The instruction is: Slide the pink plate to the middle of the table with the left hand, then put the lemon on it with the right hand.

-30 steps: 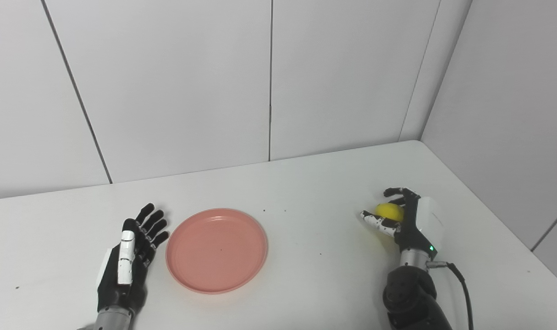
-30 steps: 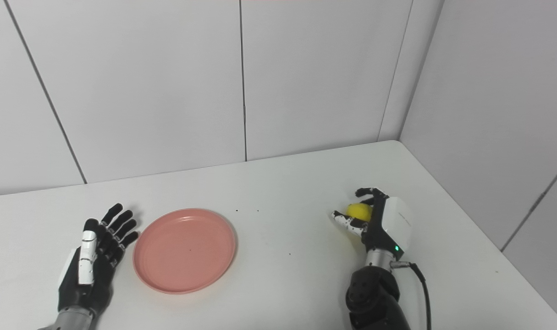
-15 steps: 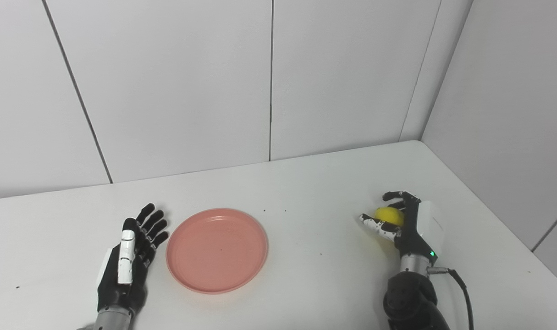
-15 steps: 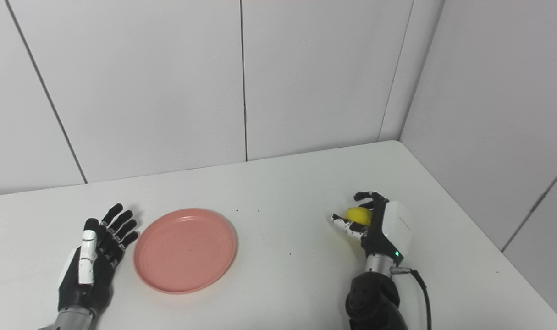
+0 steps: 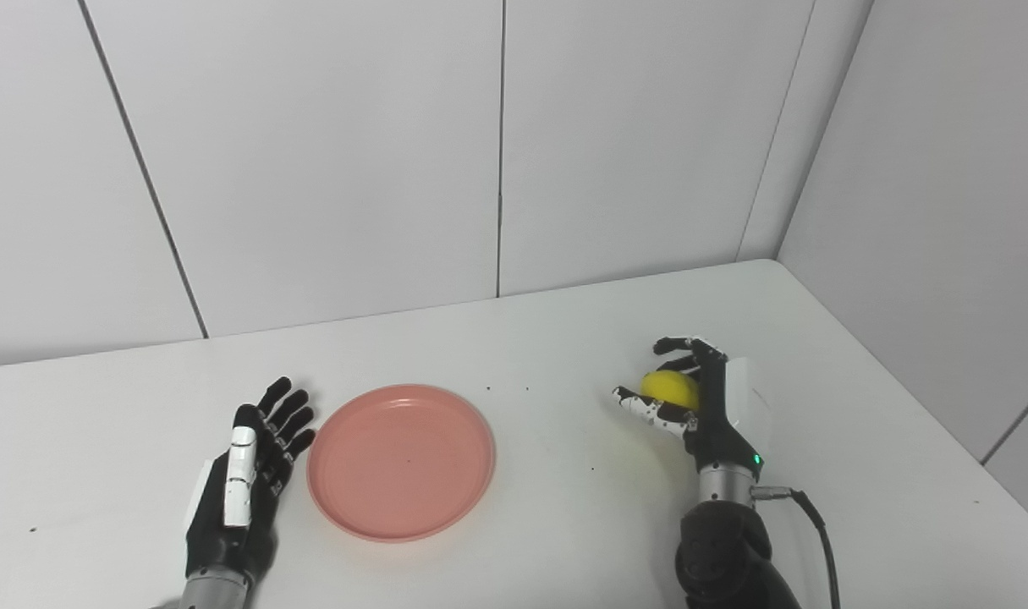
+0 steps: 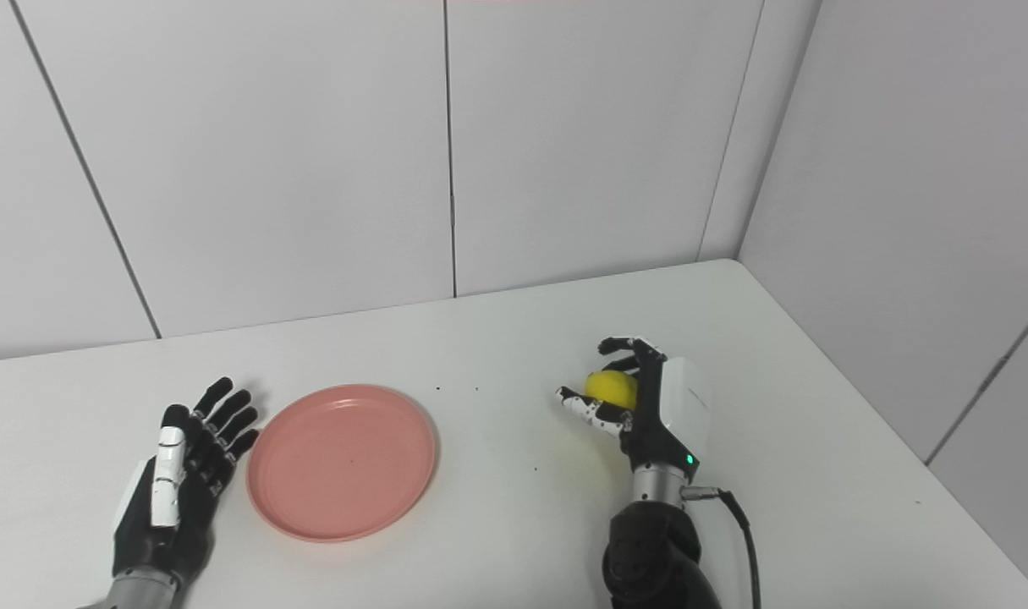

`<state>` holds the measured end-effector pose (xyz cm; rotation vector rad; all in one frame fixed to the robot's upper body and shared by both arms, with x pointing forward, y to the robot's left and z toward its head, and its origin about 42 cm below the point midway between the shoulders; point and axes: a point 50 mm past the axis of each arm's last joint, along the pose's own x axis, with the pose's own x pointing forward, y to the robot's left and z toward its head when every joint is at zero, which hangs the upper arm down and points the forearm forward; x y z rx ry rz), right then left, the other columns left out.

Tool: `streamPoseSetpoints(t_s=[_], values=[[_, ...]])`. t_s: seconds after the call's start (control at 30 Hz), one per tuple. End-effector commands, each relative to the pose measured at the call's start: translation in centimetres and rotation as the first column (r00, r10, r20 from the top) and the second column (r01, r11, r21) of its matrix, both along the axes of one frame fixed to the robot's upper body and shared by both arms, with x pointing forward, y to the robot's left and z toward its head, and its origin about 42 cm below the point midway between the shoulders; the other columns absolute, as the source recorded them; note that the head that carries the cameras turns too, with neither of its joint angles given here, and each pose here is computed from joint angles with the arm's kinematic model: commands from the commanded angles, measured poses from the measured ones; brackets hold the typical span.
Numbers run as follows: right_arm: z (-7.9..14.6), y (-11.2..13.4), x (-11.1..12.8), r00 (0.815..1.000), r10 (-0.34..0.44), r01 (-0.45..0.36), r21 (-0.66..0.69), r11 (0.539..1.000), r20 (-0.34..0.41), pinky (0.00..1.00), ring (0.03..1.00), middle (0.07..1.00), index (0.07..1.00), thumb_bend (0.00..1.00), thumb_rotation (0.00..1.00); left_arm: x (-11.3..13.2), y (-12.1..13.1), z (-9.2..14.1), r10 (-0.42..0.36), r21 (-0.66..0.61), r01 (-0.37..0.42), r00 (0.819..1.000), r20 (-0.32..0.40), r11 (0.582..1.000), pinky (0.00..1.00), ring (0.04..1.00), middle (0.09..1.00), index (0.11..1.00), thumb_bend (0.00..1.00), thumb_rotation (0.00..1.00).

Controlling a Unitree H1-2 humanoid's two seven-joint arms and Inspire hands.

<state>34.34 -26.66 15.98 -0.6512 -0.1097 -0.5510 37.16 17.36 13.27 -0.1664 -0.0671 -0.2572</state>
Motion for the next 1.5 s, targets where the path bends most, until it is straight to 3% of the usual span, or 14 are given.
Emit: streamPoseSetpoints(t_s=[0.0, 0.1, 0.27, 0.57, 0.67, 0.83, 1.1, 1.37, 1.47], values=[[2.6, 1.6, 1.0, 0.987, 0.093, -0.093, -0.006, 0.996, 0.131, 0.31, 0.379, 0.464, 0.559, 0.51, 0.00, 0.1, -0.6, 1.0, -0.005, 0.000, 0.005, 1.000, 0.025, 1.000, 0.91, 0.908, 0.901, 0.886, 0.74, 0.98], [2.6, 2.6, 1.3, 0.983, 0.137, -0.137, -0.010, 0.991, 0.124, 0.25, 0.399, 0.502, 0.499, 0.52, 0.00, -0.1, -1.1, 1.2, -0.001, 0.005, 0.001, 1.000, 0.031, 1.000, 0.92, 0.916, 0.906, 0.892, 0.72, 1.00], [2.5, 4.3, 1.9, 0.961, 0.244, -0.245, -0.011, 0.969, 0.127, 0.33, 0.385, 0.472, 0.549, 0.51, 0.00, -0.4, -2.0, 1.7, 0.005, -0.005, -0.004, 1.000, 0.031, 1.000, 0.95, 0.927, 0.919, 0.908, 0.69, 1.00], [3.7, 7.9, 2.4, 0.895, 0.430, -0.425, -0.069, 0.903, 0.117, 0.36, 0.391, 0.475, 0.551, 0.51, 0.00, -0.9, -3.8, 1.9, 0.025, 0.026, -0.025, 1.000, 0.016, 0.999, 1.00, 0.952, 0.947, 0.943, 0.68, 1.00], [4.2, 9.1, 2.4, 0.877, 0.467, -0.461, -0.076, 0.884, 0.110, 0.30, 0.371, 0.468, 0.556, 0.51, 0.00, -0.9, -4.1, 1.9, 0.029, 0.027, -0.030, 0.999, 0.018, 0.999, 1.00, 0.962, 0.955, 0.950, 0.68, 1.00], [4.5, 10.7, 2.9, 0.834, 0.540, -0.532, -0.093, 0.842, 0.115, 0.30, 0.368, 0.467, 0.555, 0.51, 0.00, -0.8, -4.5, 2.0, 0.040, 0.030, -0.040, 0.999, 0.027, 0.999, 1.00, 0.959, 0.952, 0.949, 0.69, 1.00], [4.7, 12.4, 3.5, 0.794, 0.600, -0.587, -0.134, 0.799, 0.098, 0.22, 0.399, 0.508, 0.490, 0.51, 0.00, -0.5, -5.0, 1.7, 0.042, 0.026, -0.043, 0.998, 0.042, 0.999, 1.00, 0.951, 0.942, 0.939, 0.69, 1.00], [4.7, 14.1, 4.3, 0.755, 0.650, -0.638, -0.136, 0.758, 0.080, 0.24, 0.402, 0.511, 0.489, 0.51, 0.00, -0.3, -5.6, 1.4, 0.072, 0.075, -0.078, 0.995, 0.074, 0.994, 0.99, 0.953, 0.938, 0.934, 0.68, 1.00], [4.6, 14.7, 4.8, 0.741, 0.669, -0.658, -0.132, 0.742, 0.064, 0.25, 0.407, 0.508, 0.489, 0.51, 0.00, -0.3, -5.6, 1.4, 0.085, 0.091, -0.094, 0.991, 0.101, 0.991, 0.97, 0.954, 0.942, 0.940, 0.63, 1.00]])
